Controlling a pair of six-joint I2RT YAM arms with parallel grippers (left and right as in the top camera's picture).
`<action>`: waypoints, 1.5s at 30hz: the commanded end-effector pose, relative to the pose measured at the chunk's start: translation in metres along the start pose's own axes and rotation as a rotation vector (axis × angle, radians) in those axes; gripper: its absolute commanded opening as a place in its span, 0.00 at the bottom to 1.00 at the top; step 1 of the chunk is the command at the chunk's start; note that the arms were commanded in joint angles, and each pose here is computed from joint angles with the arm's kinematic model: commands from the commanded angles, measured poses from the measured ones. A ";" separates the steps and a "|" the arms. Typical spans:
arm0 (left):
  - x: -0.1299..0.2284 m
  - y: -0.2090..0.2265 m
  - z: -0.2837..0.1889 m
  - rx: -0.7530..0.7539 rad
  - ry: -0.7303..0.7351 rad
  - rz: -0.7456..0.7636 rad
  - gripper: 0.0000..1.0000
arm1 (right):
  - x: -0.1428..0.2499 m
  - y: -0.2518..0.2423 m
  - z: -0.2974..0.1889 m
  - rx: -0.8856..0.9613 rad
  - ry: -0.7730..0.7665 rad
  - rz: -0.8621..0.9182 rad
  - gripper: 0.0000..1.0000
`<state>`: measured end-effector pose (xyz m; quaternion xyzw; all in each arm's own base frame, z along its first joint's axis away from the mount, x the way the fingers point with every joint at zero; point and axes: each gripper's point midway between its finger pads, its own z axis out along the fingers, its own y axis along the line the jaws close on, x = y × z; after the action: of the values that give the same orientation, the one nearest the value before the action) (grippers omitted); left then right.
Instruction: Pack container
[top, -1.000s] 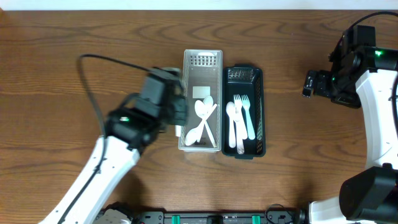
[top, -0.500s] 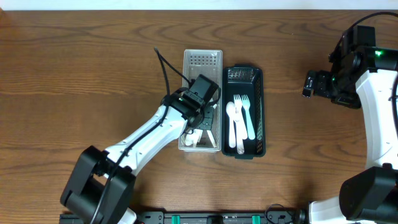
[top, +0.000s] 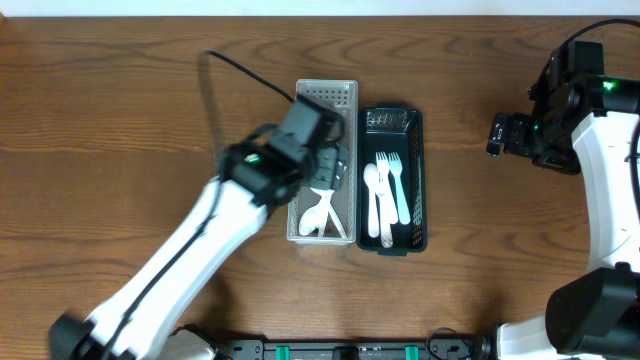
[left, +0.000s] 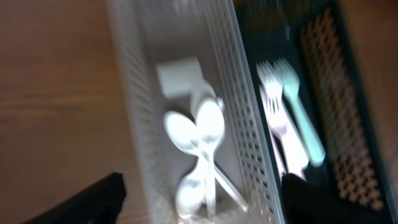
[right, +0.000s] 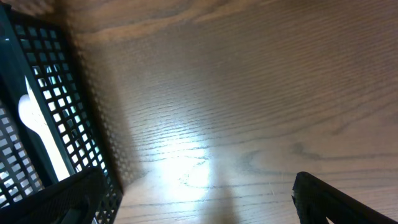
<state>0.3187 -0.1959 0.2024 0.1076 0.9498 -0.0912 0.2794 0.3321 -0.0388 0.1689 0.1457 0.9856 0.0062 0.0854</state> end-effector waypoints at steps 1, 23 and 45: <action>-0.020 0.042 -0.030 -0.107 -0.100 -0.055 0.91 | 0.001 0.004 0.000 -0.005 -0.002 -0.025 0.99; -0.046 0.231 -0.029 -0.397 -0.202 -0.432 0.98 | -0.121 0.107 -0.060 -0.072 -0.669 -0.232 0.99; 0.056 0.180 -0.094 -0.344 -0.517 -0.350 0.98 | 0.043 0.037 -0.053 -0.075 -0.757 -0.195 0.99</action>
<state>0.2928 0.0016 0.2267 -0.1368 0.8680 -0.0209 0.4769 0.3189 0.0034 0.2246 0.0468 0.9000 -0.0292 0.4323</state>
